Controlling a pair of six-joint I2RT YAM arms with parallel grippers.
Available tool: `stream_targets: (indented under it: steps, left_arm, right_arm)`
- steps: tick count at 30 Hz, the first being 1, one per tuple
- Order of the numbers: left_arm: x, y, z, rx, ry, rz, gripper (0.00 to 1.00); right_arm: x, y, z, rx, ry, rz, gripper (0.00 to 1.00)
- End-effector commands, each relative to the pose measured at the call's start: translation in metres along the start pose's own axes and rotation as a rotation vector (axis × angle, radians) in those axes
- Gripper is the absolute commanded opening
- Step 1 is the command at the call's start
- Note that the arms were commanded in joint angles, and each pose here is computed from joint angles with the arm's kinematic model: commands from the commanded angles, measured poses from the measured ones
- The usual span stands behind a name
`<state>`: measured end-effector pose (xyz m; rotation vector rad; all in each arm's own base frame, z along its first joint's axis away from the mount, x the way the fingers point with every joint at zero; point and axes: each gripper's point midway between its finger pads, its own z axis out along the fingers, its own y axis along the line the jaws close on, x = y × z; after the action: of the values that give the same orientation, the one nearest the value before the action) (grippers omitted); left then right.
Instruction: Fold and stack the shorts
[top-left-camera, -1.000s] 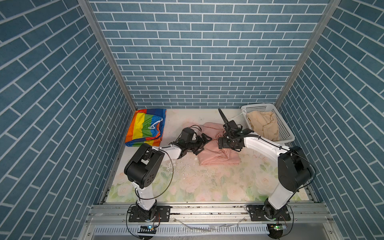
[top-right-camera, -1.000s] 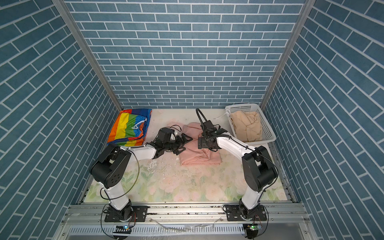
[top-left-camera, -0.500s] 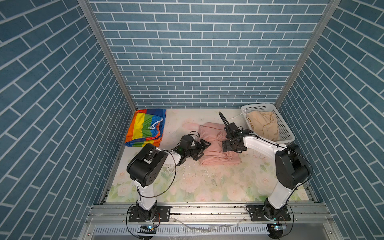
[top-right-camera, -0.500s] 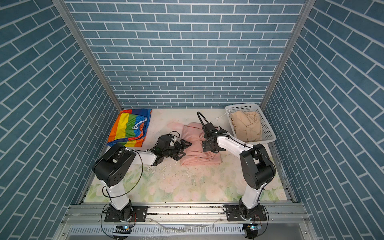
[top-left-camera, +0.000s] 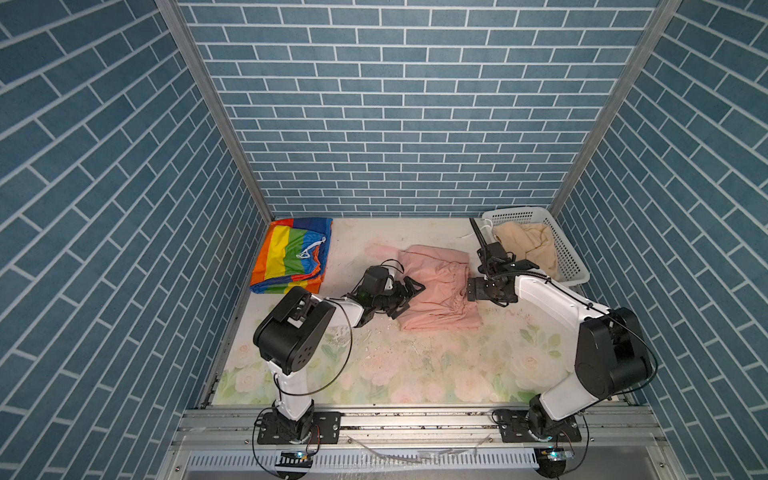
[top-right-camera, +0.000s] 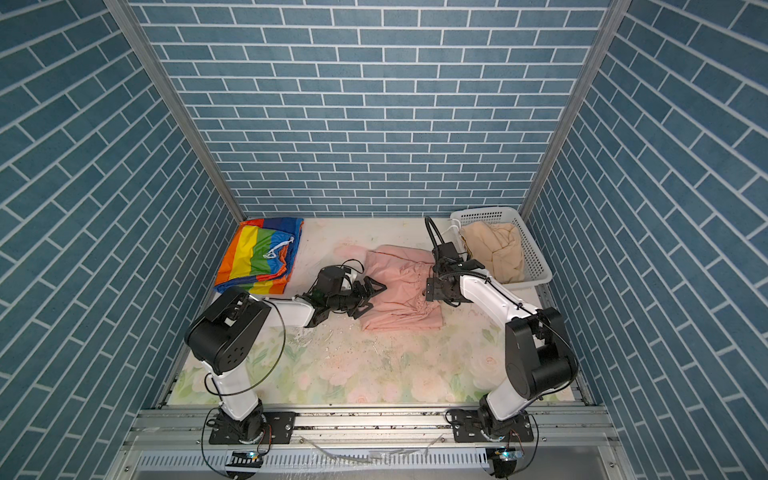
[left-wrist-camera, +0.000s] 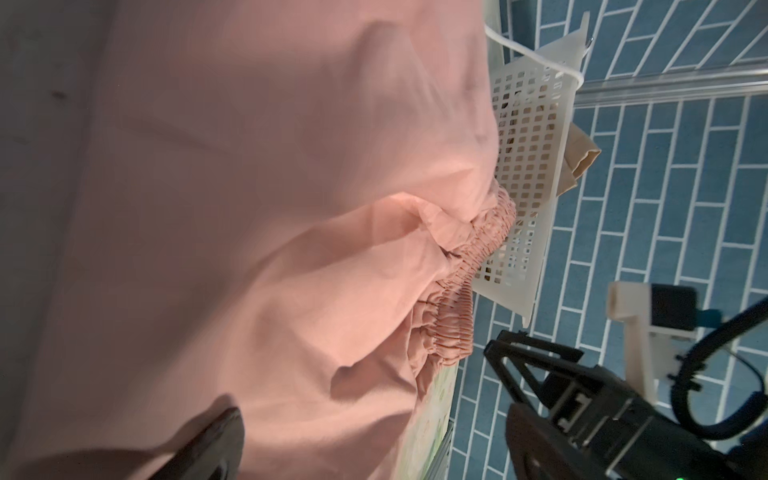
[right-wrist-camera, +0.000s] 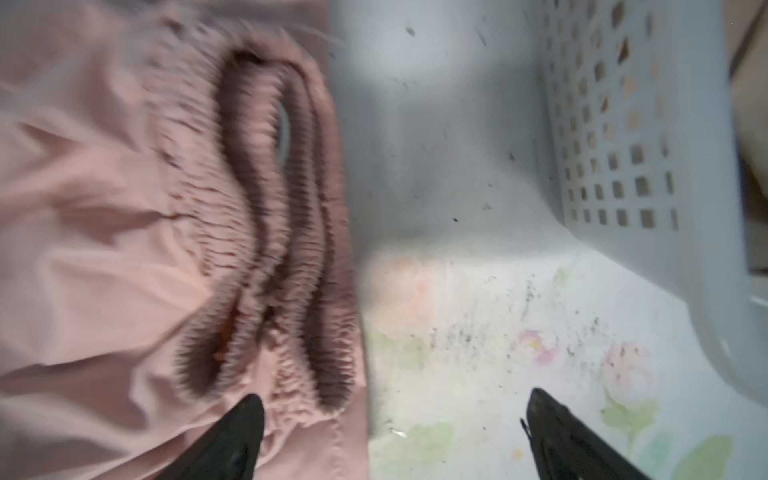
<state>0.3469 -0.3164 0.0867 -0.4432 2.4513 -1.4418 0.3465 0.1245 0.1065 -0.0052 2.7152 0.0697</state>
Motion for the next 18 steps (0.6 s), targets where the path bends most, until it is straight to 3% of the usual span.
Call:
stream_targets:
  steps: [1, 6, 9, 18]
  left_arm:
    - [0.001, -0.040, -0.015, 0.028, -0.008, 0.089, 1.00]
    - [-0.002, -0.041, -0.015, 0.133, -0.069, -0.006, 0.99]
    - [0.007, -0.031, -0.008, 0.118, -0.046, -0.010, 1.00]
    - [0.028, 0.024, -0.002, 0.009, -0.007, -0.050, 1.00]
  right_arm:
    - [-0.033, 0.042, -0.018, -0.238, -0.072, 0.107, 0.98]
    - [-0.067, 0.100, -0.003, -0.542, -0.083, 0.279, 0.99]
    - [-0.086, 0.129, 0.003, -0.689, -0.103, 0.336, 0.98]
    - [-0.089, 0.126, 0.079, -0.679, -0.042, 0.288, 0.99]
